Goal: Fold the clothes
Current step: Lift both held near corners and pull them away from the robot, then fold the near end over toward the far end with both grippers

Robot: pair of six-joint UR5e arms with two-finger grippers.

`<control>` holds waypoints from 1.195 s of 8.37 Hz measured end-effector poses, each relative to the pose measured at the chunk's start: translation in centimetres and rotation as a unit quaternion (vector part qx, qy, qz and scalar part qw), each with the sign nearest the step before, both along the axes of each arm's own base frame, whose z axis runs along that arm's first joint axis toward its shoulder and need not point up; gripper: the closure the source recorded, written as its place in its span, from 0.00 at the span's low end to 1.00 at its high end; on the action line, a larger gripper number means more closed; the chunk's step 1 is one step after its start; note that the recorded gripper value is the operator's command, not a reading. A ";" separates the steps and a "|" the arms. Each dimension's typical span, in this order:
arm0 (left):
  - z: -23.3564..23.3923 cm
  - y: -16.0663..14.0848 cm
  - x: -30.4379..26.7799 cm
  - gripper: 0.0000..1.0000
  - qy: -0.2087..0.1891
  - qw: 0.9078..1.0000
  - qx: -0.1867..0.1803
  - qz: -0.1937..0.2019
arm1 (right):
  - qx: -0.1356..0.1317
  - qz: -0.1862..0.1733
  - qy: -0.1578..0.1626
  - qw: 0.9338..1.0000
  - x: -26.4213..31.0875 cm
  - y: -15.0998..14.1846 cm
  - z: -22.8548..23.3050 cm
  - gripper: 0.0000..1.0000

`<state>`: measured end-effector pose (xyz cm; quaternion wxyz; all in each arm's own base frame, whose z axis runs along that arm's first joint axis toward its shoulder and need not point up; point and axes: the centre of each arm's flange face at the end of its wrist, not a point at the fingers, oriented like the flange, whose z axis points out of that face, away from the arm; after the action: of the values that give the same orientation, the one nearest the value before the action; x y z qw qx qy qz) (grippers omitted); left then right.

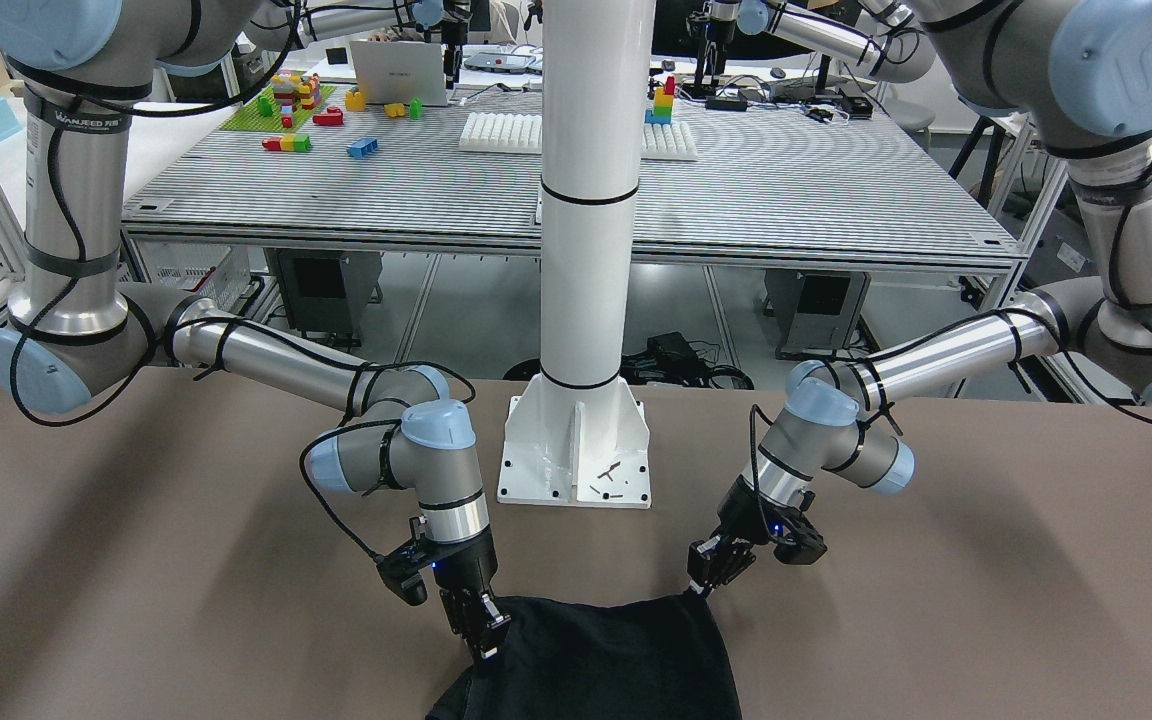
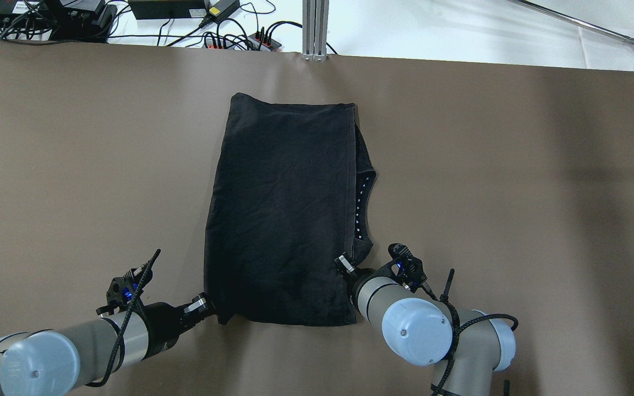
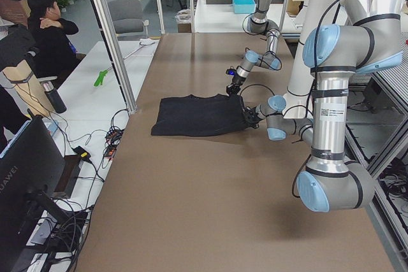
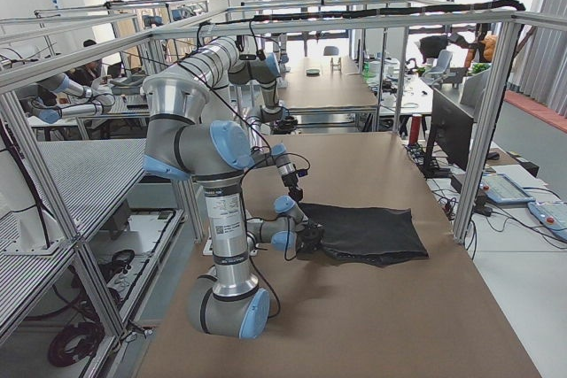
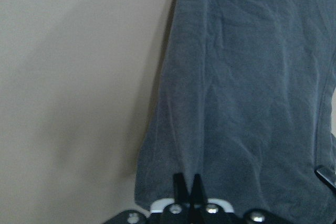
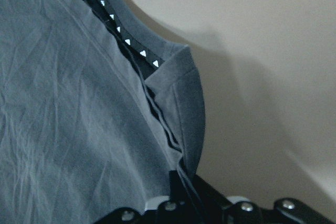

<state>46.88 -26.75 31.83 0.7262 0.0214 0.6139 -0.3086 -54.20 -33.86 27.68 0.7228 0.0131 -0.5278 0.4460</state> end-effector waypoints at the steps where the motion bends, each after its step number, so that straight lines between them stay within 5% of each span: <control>1: -1.6 0.3 -0.7 1.00 -0.003 1.000 0.000 0.002 | 0.007 -0.004 0.000 1.000 0.8 0.2 -0.4 1.00; 3: -3.4 0.8 -1.8 1.00 -0.001 1.000 0.002 0.006 | 0.028 -0.022 0.003 0.999 3.0 1.6 -0.6 1.00; 7: -8.6 7.3 -6.0 1.00 0.046 0.997 0.012 0.062 | 0.058 -0.108 -0.014 0.992 9.4 14.0 -0.4 1.00; 10: -13.2 4.2 -7.7 1.00 0.030 0.998 0.049 0.040 | 0.076 -0.094 -0.025 0.992 11.8 13.8 -2.4 1.00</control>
<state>39.22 -22.57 18.58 0.7174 0.0231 0.6499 -0.2500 -42.38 -20.08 25.28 0.7450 0.0075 -0.5771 0.3346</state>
